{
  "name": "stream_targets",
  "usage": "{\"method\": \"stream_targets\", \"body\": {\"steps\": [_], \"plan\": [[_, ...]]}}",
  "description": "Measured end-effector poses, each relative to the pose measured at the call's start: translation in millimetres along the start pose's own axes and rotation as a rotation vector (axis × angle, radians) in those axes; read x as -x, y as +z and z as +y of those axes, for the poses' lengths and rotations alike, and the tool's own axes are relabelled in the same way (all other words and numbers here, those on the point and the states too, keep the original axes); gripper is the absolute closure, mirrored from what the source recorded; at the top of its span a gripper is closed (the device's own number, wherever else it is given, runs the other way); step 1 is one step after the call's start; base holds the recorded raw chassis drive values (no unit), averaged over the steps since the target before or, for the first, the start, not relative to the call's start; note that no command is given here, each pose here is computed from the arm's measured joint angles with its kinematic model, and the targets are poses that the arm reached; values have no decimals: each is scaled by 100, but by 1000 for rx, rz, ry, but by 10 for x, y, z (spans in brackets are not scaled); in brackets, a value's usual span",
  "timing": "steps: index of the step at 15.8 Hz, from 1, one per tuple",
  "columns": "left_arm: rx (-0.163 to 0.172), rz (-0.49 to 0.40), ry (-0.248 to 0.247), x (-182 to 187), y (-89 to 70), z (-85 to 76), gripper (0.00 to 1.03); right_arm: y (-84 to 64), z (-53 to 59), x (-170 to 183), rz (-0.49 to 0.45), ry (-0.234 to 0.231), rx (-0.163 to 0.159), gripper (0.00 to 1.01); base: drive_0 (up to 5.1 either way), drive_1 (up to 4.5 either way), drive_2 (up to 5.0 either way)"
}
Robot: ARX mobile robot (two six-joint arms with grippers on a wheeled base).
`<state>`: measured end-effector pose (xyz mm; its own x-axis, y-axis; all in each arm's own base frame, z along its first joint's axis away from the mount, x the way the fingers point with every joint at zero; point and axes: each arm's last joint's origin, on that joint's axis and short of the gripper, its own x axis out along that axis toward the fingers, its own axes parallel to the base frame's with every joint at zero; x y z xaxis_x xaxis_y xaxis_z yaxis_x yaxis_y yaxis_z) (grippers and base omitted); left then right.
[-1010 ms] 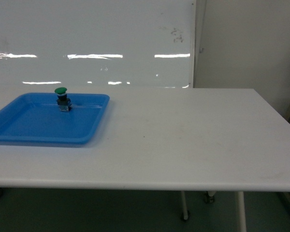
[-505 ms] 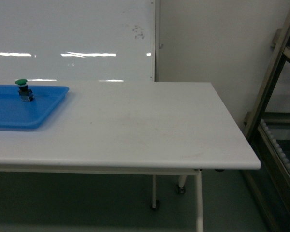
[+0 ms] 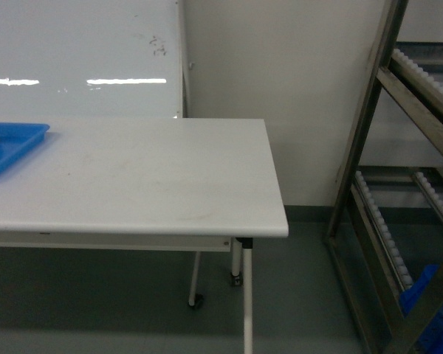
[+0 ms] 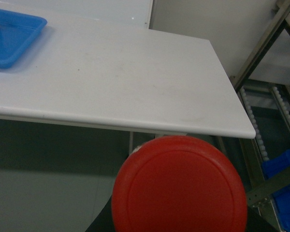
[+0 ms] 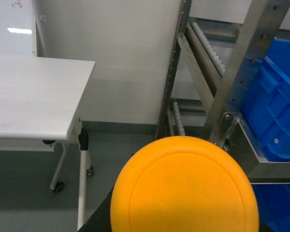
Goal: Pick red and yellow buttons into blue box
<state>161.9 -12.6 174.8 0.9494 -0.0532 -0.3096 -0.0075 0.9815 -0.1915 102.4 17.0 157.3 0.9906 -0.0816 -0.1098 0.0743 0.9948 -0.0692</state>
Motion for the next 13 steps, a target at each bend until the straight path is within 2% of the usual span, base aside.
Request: {"method": "stream_targets", "body": {"steps": [13], "plan": [[0,0,0,0,0,0,79,0,0,0,0,0,0,76,493,-244,-244]]}}
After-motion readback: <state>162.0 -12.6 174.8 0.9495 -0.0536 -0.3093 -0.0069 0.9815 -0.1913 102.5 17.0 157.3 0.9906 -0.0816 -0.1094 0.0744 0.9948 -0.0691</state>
